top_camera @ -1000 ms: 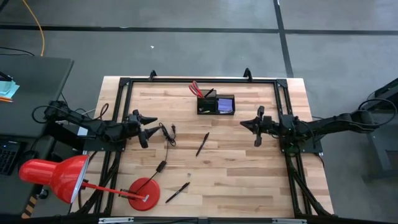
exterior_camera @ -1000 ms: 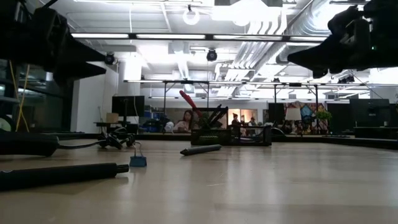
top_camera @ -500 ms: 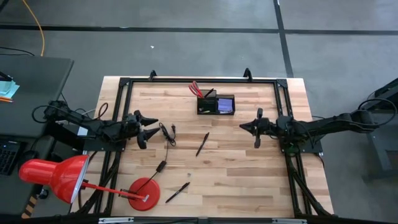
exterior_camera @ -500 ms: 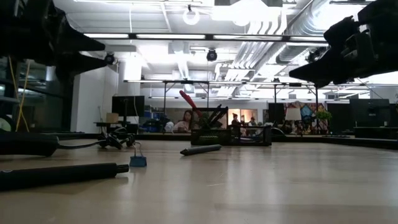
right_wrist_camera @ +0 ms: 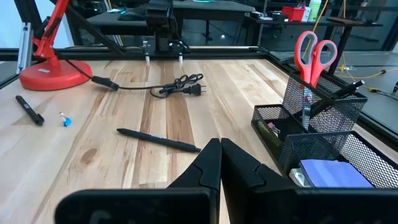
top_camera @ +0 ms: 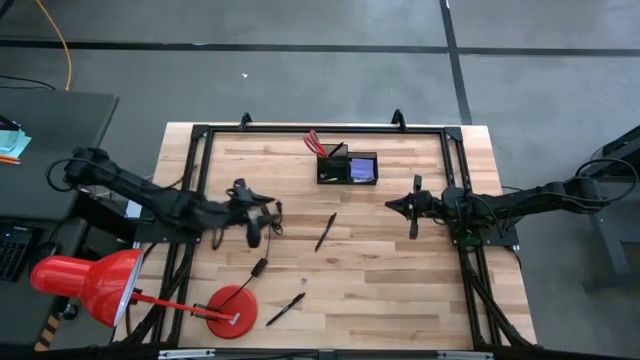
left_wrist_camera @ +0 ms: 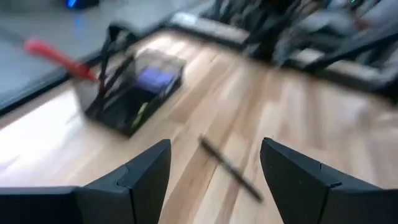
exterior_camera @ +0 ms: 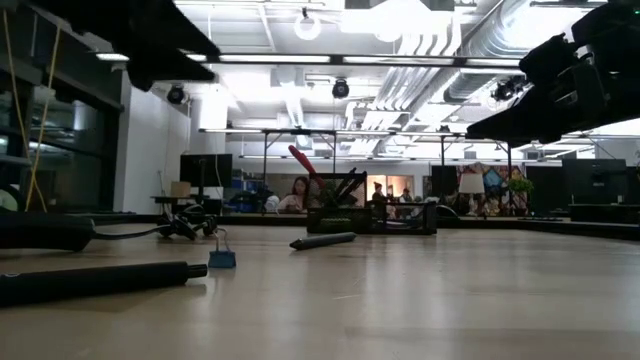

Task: Pick and place office supplies into organizer
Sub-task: Put the top black pen into the mesh desk organizer

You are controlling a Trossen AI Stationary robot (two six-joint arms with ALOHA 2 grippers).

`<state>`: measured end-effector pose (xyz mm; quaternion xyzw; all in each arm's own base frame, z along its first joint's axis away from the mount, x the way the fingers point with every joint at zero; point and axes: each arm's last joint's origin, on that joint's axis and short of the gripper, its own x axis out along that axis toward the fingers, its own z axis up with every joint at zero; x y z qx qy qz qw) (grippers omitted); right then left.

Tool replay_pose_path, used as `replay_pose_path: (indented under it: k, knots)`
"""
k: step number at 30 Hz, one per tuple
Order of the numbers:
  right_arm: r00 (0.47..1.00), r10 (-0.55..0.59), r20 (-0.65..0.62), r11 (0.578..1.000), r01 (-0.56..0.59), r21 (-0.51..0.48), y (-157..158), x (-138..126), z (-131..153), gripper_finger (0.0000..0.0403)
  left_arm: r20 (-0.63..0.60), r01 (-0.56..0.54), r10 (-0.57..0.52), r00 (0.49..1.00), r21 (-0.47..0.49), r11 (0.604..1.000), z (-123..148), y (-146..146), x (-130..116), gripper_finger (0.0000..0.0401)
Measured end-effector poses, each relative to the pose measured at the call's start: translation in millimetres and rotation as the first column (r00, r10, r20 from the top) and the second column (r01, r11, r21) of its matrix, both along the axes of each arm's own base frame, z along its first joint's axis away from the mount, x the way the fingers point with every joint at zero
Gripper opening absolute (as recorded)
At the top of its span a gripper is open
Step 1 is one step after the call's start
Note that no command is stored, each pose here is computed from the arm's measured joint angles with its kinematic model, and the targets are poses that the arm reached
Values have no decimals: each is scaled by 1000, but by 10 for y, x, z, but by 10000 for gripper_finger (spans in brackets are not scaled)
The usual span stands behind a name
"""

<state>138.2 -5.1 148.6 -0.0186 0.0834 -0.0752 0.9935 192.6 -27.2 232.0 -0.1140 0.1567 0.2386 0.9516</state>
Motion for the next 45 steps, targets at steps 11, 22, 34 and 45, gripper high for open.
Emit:
replay_pose_path:
  k: [11,22,34,45]
  knots:
    - [1000,0,-6,1000,0,0,0,-1,-6,0,-168,-186,164,972,-124,975,-189,-106,587,232]
    - [999,0,-49,1000,0,0,0,-10,-47,0,-196,-240,170,966,-430,870,-249,114,951,232]
    - [995,0,-102,1000,0,0,0,-21,-97,0,-387,-311,136,912,-435,845,-390,317,1557,232]
    - [991,0,-134,1000,0,0,0,-31,-127,0,-577,-412,125,807,-400,819,-350,347,2002,232]
